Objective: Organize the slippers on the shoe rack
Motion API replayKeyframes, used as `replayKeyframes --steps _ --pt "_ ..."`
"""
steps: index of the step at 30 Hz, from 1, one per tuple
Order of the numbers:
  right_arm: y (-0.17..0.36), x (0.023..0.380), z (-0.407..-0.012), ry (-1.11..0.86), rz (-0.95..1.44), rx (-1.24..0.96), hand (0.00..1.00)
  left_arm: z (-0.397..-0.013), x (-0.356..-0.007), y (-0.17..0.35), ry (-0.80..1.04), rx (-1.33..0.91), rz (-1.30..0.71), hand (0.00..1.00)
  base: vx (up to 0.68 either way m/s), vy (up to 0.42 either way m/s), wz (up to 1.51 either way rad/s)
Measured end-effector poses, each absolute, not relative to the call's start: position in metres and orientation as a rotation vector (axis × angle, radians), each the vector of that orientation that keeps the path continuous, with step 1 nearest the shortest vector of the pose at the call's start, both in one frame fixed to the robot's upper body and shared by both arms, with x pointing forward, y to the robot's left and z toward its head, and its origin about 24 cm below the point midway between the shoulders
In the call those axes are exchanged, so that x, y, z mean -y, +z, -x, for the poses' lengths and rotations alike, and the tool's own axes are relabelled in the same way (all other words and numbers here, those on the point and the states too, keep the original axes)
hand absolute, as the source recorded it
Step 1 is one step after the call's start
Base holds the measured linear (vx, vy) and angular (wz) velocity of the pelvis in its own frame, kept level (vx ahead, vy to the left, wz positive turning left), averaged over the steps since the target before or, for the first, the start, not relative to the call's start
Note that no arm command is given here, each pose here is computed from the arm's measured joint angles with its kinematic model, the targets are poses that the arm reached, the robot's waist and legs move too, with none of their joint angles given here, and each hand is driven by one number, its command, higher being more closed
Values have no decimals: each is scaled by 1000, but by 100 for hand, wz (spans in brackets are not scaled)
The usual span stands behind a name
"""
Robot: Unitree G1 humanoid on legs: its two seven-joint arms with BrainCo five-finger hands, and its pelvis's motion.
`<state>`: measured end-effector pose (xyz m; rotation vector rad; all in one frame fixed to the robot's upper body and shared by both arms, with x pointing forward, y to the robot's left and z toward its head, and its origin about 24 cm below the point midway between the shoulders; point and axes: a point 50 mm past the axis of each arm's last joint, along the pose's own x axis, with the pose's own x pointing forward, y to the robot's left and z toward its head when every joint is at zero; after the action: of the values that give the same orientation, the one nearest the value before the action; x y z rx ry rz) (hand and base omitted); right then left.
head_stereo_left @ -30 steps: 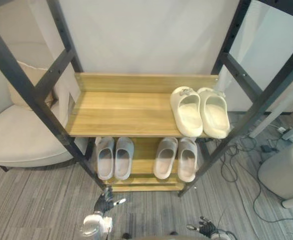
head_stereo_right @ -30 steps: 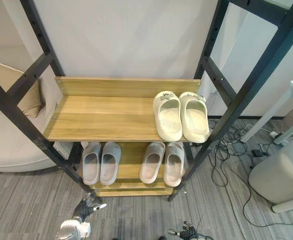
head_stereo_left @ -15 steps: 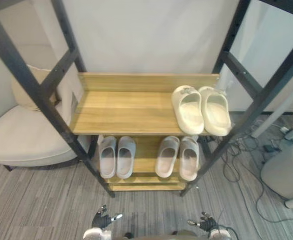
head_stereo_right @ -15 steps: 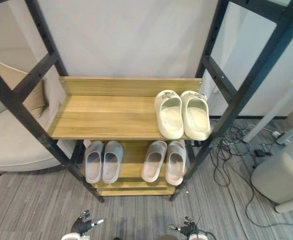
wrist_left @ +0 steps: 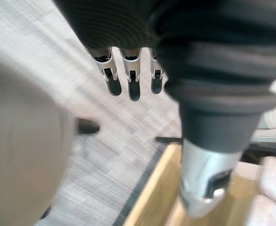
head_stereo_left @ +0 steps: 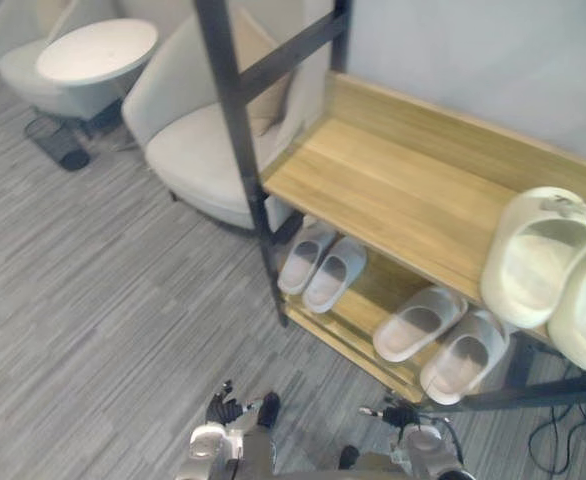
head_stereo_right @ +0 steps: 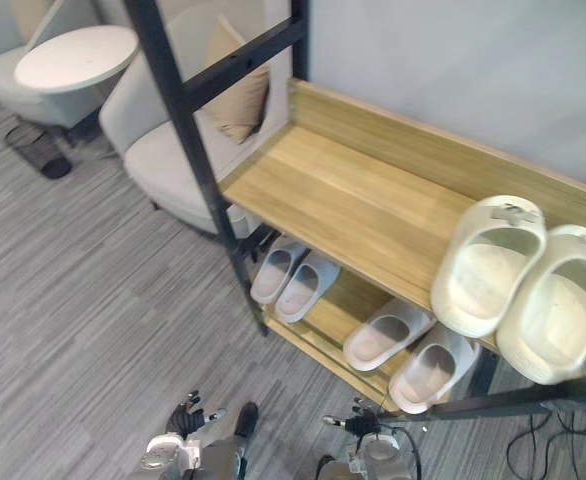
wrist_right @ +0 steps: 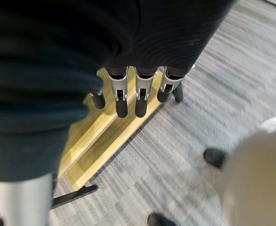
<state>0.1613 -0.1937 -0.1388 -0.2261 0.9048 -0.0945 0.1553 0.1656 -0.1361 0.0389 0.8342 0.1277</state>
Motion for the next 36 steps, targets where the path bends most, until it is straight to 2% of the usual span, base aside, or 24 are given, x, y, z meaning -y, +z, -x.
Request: replayKeyframes --steps 4,9,23,31,36 --pt "-136 198 -160 -103 227 -883 0 -154 -167 -137 108 -840 -76 0 -56 96 92" --pt "-140 180 -156 -111 145 -892 0 -146 -172 -142 107 -887 -113 0 28 130 48" --pt "-143 168 -154 -44 156 -914 0 -122 -193 -151 158 -973 -133 0 -40 33 5" --pt "-144 169 -149 -41 161 -918 0 -124 -193 -150 174 -967 -109 0 -6 -55 99" --pt "-146 170 -143 -42 159 -935 0 -118 -197 -151 258 -975 -42 0 217 -174 112"
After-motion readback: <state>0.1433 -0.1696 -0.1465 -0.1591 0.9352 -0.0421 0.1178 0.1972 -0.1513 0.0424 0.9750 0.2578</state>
